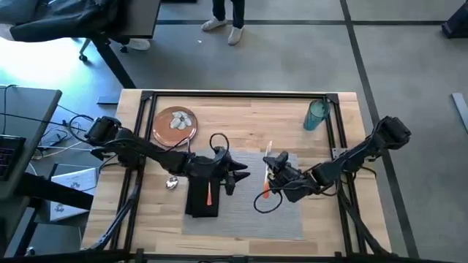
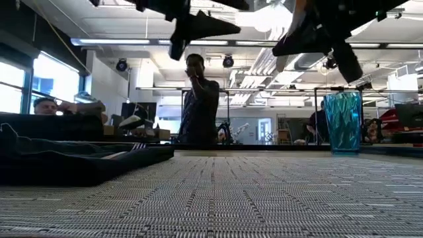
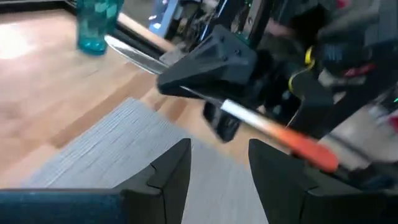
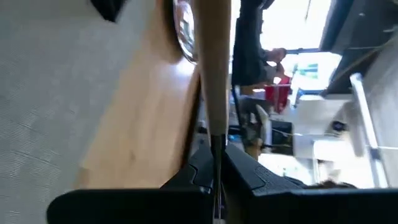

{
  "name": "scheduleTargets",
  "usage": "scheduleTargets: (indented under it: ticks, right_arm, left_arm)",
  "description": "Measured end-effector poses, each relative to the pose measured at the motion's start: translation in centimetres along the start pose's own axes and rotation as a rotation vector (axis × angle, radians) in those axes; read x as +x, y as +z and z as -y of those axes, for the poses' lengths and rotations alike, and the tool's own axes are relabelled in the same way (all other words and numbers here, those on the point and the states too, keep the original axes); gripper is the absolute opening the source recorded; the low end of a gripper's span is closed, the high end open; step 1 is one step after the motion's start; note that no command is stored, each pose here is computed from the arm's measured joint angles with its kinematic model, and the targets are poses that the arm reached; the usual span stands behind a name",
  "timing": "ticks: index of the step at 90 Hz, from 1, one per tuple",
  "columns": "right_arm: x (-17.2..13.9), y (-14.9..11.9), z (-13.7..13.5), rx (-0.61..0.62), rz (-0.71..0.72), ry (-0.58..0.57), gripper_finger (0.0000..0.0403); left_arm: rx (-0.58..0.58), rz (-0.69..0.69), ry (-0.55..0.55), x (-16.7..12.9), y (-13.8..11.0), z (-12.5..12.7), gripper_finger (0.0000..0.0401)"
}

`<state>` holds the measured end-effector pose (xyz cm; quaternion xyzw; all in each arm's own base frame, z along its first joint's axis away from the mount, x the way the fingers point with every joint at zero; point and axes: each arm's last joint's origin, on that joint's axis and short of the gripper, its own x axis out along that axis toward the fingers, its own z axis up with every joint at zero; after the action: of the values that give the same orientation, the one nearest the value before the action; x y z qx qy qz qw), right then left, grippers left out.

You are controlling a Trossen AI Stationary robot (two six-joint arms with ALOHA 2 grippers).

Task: Set table place
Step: Put the orange knife on the gray placemat

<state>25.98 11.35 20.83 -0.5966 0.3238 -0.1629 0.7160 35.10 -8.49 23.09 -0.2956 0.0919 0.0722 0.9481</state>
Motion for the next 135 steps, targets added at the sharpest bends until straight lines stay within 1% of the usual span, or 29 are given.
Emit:
scheduleTargets:
  ticks: [18, 27, 34, 39, 46, 53, 63, 79, 94, 103, 120, 128, 135]
  right_arm:
    - [0.0, 0.2, 0.2, -0.039, 0.009, -0.013, 0.0]
    - [0.0, 0.2, 0.2, -0.041, 0.009, -0.012, 0.0]
    - [0.0, 0.2, 0.2, -0.041, 0.008, -0.011, 0.0]
    - [0.1, 0.1, 0.2, -0.039, 0.009, -0.01, 0.0]
    - [0.1, 0.1, 0.2, -0.049, 0.011, -0.002, 0.0]
    - [0.1, 0.2, 0.2, -0.041, 0.024, 0.006, 0.0]
    - [0.1, 0.1, 0.2, -0.039, 0.019, 0.004, 0.0]
    - [-0.1, 0.2, 0.2, -0.048, 0.007, -0.009, 0.0]
    - [-0.8, 0.3, 0.1, -0.063, 0.007, -0.025, 0.0]
    - [-1.1, 0.4, -0.1, -0.065, 0.019, -0.024, 0.0]
    - [-1.2, 0.1, -0.4, -0.048, 0.006, -0.006, 0.0]
    - [-1.0, 0.0, -0.5, -0.047, -0.003, 0.002, 0.0]
    - [-0.8, 0.0, -0.5, -0.042, -0.004, 0.004, 0.0]
  left_arm:
    - [-0.147, -0.026, -0.072, 2.4, -1.4, -1.6, 0.0147]
    - [-0.222, 0.016, -0.124, 3.4, -2.0, -2.1, 0.0147]
    - [-0.265, 0.025, -0.182, 4.2, -2.2, -2.3, 0.0147]
    - [-0.281, 0.012, -0.201, 4.9, -2.4, -2.4, 0.0147]
    - [-0.289, 0.011, -0.214, 5.5, -2.8, -2.4, 0.0147]
    - [-0.297, 0.016, -0.245, 6.0, -2.6, -2.0, 0.0147]
    - [-0.283, 0.033, -0.264, 5.9, -2.1, -1.7, 0.0147]
    - [-0.257, 0.011, -0.283, 5.7, -2.0, -1.5, 0.0147]
    - [-0.254, -0.019, -0.231, 5.5, -2.8, -2.3, 0.0147]
    - [-0.257, 0.0, -0.198, 5.4, -3.0, -2.6, 0.0147]
    - [-0.277, 0.068, -0.261, 5.2, -2.3, -2.1, 0.0147]
    - [-0.294, 0.06, -0.301, 5.2, -2.1, -2.0, 0.0147]
    - [-0.301, 0.042, -0.309, 5.2, -2.2, -2.0, 0.0147]
